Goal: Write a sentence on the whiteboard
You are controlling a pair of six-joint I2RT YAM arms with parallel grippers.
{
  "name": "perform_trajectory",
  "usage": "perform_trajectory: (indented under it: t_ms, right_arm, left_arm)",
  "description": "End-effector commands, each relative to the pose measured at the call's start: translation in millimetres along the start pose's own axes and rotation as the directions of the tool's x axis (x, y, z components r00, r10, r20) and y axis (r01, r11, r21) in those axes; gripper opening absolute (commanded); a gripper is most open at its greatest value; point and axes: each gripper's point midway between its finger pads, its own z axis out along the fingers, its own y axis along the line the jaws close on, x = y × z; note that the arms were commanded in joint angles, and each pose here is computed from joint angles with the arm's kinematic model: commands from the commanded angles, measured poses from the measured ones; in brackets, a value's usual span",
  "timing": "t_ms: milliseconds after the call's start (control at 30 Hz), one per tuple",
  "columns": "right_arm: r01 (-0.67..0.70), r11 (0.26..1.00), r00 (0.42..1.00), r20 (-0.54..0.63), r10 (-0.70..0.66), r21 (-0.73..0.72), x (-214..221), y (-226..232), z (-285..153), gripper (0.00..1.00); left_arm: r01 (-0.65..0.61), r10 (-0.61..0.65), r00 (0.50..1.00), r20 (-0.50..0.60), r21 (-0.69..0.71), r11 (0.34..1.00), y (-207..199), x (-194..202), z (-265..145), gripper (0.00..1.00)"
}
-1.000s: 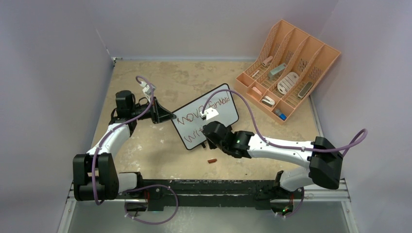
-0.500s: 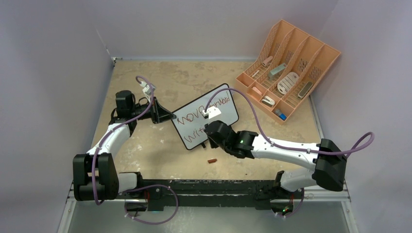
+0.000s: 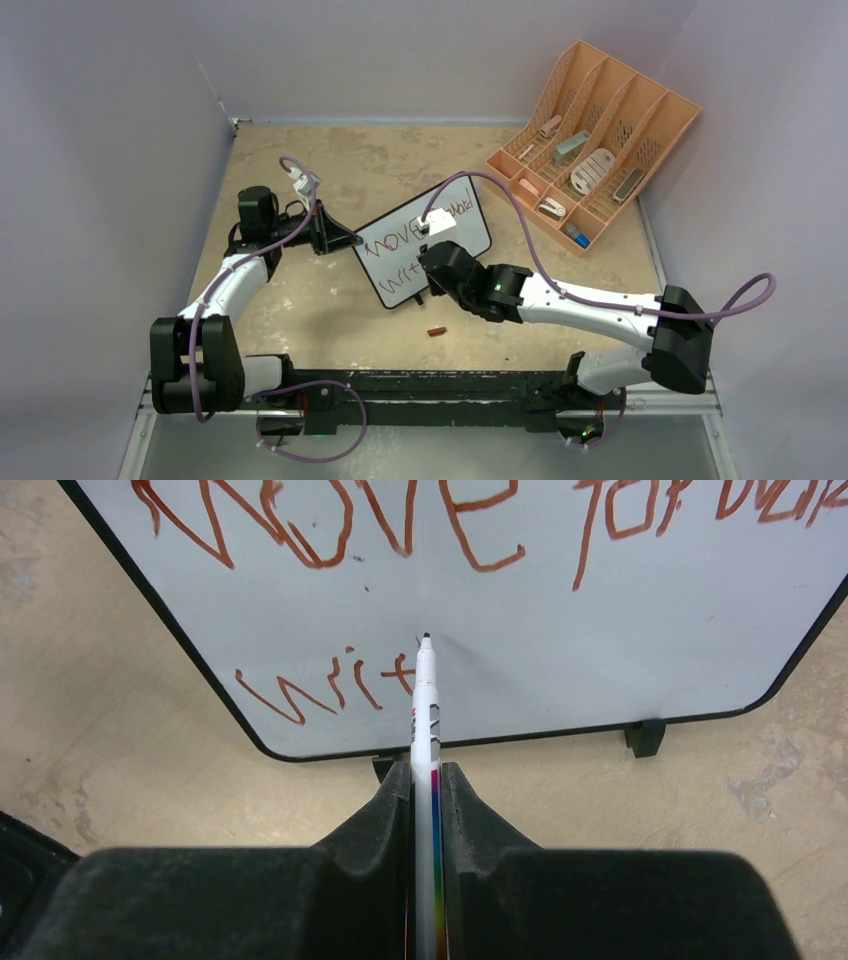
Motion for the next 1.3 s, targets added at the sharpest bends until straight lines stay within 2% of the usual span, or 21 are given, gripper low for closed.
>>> perform_trajectory:
  t_ms: [0, 667, 1267]
  right_arm:
    - [-0.028, 1.0, 0.996, 0.082, 0.029, -0.003, -33, 5, -2, 0.0]
    - [-0.018, 0.997, 0.998, -0.057, 0.014, -0.07, 22, 6, -2, 0.0]
    - [-0.002, 0.998, 0.998, -0.058, -0.002, -0.068, 22, 11, 8, 0.0]
  left_arm:
    - [-0.036, 0.036, 0.999, 0.002, 0.002, 0.999, -1, -6, 1, 0.0]
    - [-0.036, 0.036, 0.999, 0.003, 0.001, 0.999, 0, -6, 1, 0.0]
    - [-0.037, 0.037, 0.999, 0.001, -0.001, 0.999, 1, -6, 1, 0.0]
